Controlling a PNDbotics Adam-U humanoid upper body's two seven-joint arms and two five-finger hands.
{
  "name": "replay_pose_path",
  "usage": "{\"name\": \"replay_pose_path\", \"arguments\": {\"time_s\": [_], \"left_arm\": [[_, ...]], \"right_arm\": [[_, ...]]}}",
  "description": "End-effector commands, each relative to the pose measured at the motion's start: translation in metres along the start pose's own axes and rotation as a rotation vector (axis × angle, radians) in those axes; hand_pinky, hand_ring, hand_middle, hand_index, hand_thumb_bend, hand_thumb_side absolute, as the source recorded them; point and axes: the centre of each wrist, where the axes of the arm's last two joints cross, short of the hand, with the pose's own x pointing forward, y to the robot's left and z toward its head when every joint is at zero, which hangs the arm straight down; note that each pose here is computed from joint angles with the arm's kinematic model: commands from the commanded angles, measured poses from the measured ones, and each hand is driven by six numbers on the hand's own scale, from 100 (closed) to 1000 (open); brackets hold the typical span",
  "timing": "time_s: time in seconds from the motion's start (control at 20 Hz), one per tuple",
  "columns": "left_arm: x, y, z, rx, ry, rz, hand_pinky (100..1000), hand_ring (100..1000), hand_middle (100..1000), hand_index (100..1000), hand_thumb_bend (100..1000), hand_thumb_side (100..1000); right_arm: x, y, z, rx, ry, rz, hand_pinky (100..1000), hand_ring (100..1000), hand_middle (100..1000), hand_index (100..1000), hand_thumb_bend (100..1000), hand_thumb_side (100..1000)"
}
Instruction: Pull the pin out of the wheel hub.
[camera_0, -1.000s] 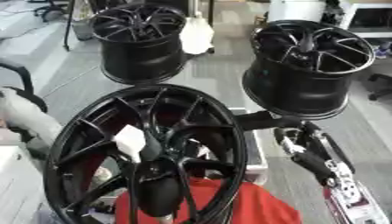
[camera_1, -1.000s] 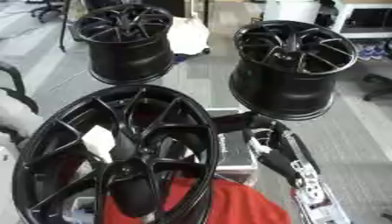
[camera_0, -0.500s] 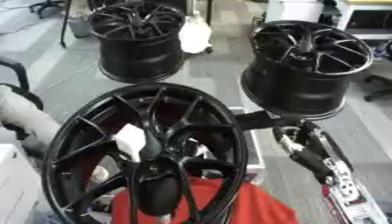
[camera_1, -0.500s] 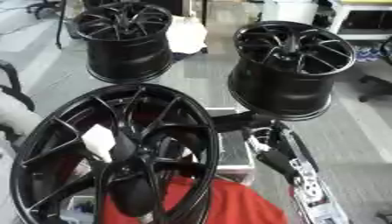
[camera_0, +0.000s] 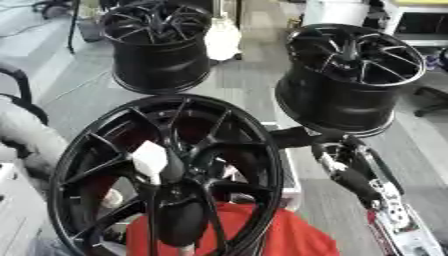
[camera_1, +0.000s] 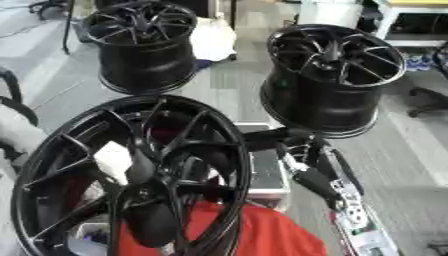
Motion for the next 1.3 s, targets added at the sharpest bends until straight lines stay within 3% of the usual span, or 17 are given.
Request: {"name": "replay_pose_path", "arguments": {"time_s": [0.05, 0.4, 0.6, 0.95, 1.3], "left_arm": [[0.016, 0.013, -0.007, 0.175, -0.085, 0.141, 639, 662, 731, 870, 100, 676], [0.087, 0.01, -0.015, 0.397, -0.275, 0.72, 600, 626, 688, 845, 100, 782], [0.116, 0.004, -0.012, 0.442, -0.282, 0.93, 592, 620, 678, 839, 100, 812], [0.138, -0.02, -0.018, 0.469, -0.151, 1.1, 583, 613, 669, 833, 100, 839], [0.145, -0.024, -0.021, 0.462, -0.096, 1.105, 576, 604, 658, 823, 100, 837]], "right_arm": [[0.009, -0.003, -0.004, -0.011, -0.033, 0.006, 646, 645, 685, 793, 340, 351], [0.011, -0.005, -0.006, -0.025, -0.042, 0.006, 647, 645, 685, 794, 334, 335], [0.013, -0.006, -0.006, -0.03, -0.051, 0.007, 648, 647, 686, 796, 320, 309], [0.015, -0.006, -0.006, -0.029, -0.06, 0.013, 649, 648, 688, 800, 281, 253], [0.017, -0.007, -0.006, -0.036, -0.073, 0.018, 651, 647, 686, 798, 265, 223]]}}
